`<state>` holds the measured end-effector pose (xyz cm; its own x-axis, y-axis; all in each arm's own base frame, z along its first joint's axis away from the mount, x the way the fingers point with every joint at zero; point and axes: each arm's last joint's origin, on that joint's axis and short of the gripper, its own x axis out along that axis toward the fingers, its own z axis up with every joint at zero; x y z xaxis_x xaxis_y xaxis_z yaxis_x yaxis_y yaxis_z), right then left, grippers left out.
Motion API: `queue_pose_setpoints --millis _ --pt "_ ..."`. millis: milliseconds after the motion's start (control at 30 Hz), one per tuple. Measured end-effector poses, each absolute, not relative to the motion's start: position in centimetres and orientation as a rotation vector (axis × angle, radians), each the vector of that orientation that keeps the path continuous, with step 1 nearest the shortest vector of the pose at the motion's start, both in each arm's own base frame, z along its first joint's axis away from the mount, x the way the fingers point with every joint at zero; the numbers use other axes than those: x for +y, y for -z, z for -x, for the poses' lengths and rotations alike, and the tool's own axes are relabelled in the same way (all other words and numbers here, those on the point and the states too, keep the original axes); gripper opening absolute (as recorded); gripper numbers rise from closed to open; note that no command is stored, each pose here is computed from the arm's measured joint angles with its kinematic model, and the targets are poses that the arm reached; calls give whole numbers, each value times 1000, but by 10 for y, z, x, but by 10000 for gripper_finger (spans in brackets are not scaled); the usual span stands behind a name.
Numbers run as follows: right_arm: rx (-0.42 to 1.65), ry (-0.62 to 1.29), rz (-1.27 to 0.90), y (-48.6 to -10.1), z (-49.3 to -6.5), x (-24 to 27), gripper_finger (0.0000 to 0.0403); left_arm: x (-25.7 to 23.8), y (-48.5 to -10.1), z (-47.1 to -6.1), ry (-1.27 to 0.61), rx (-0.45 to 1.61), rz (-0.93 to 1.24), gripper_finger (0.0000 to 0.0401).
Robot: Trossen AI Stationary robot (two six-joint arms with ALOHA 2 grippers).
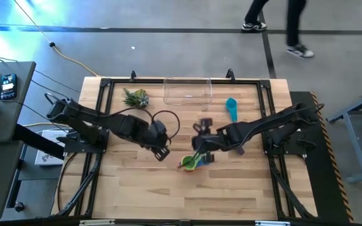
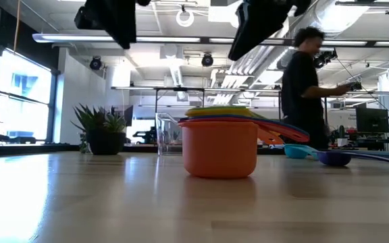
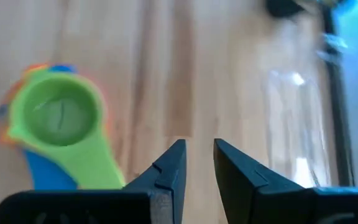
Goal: Nest measuring cups in basket
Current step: Stack the light blue measuring cup on the green measuring cup
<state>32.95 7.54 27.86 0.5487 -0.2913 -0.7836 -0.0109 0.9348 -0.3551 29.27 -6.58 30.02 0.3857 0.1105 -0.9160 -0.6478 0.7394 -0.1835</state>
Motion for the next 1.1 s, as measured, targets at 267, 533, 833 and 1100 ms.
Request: queue_pose_setpoints --millis 267,533,833,1100 --pt "905 474 42 -303 -309 46 74 -26 -298 -293 -498 1163 394 78" --pt "967 726 -71 -318 -274 16 80 15 -298 -294 -451 1206 270 78" --pt "1002 854 -177 -335 -244 -30 132 50 -299 -292 -448 1209 227 78" --pt "1103 745 -378 -306 -236 -91 140 73 -299 -287 -476 1218 221 78"
